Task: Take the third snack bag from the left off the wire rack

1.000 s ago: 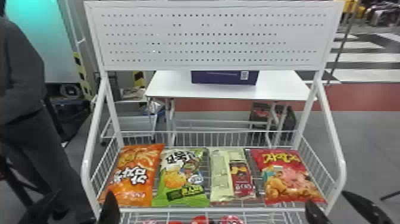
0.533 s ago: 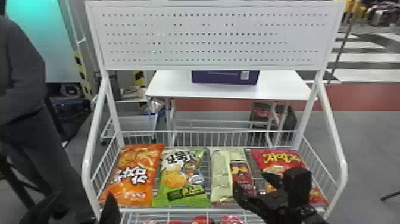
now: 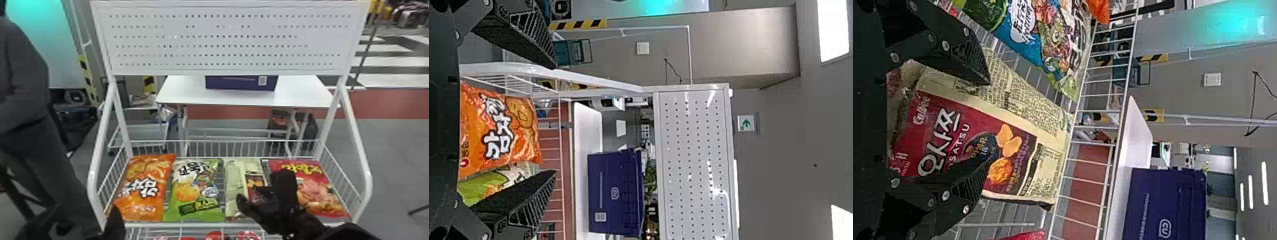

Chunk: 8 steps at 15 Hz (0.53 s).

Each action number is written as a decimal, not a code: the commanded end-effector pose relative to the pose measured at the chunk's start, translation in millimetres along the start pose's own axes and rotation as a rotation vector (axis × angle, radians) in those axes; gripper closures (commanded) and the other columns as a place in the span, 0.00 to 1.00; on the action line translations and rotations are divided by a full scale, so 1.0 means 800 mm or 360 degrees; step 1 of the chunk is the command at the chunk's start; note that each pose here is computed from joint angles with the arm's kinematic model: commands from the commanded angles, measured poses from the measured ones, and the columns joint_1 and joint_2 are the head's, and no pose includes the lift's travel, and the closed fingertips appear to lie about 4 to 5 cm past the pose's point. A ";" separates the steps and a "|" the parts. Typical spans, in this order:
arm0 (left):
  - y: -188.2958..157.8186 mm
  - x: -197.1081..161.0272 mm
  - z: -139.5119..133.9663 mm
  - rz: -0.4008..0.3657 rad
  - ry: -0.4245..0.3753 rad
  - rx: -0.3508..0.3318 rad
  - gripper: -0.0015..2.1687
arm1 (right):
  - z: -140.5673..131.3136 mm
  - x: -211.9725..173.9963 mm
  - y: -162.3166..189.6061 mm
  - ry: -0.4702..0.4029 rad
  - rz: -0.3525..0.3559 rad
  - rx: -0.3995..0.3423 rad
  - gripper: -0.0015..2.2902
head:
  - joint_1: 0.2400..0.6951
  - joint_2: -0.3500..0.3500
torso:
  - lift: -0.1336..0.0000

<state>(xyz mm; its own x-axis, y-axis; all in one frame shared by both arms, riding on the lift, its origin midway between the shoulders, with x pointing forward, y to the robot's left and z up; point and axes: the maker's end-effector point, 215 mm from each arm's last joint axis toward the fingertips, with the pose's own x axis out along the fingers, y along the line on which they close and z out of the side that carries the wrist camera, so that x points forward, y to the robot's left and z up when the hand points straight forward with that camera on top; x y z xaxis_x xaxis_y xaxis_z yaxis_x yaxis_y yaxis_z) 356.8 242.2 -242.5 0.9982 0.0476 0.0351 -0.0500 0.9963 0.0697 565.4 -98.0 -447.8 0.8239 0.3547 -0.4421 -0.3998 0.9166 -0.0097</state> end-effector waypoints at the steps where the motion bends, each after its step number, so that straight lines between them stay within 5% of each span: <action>1: 0.001 0.000 0.000 0.0002 -0.0001 0.0000 0.07 | -0.001 0.005 0.003 0.0056 0.0023 0.0030 0.92 | 0.57 0.50 | 1.00; 8: 0.001 0.003 -0.002 0.0003 0.0004 0.0002 0.07 | 0.024 -0.015 0.009 -0.0061 0.0079 0.0065 0.98 | 0.57 0.50 | 1.00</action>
<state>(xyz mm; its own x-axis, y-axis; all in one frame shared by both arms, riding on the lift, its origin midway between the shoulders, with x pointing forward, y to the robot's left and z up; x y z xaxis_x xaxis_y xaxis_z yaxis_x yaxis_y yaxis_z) 358.8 243.4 -244.0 0.9982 0.0498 0.0324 -0.0520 0.9961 0.0712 563.9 -90.2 -432.5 0.8115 0.4019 -0.4242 -0.4237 0.9046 0.0465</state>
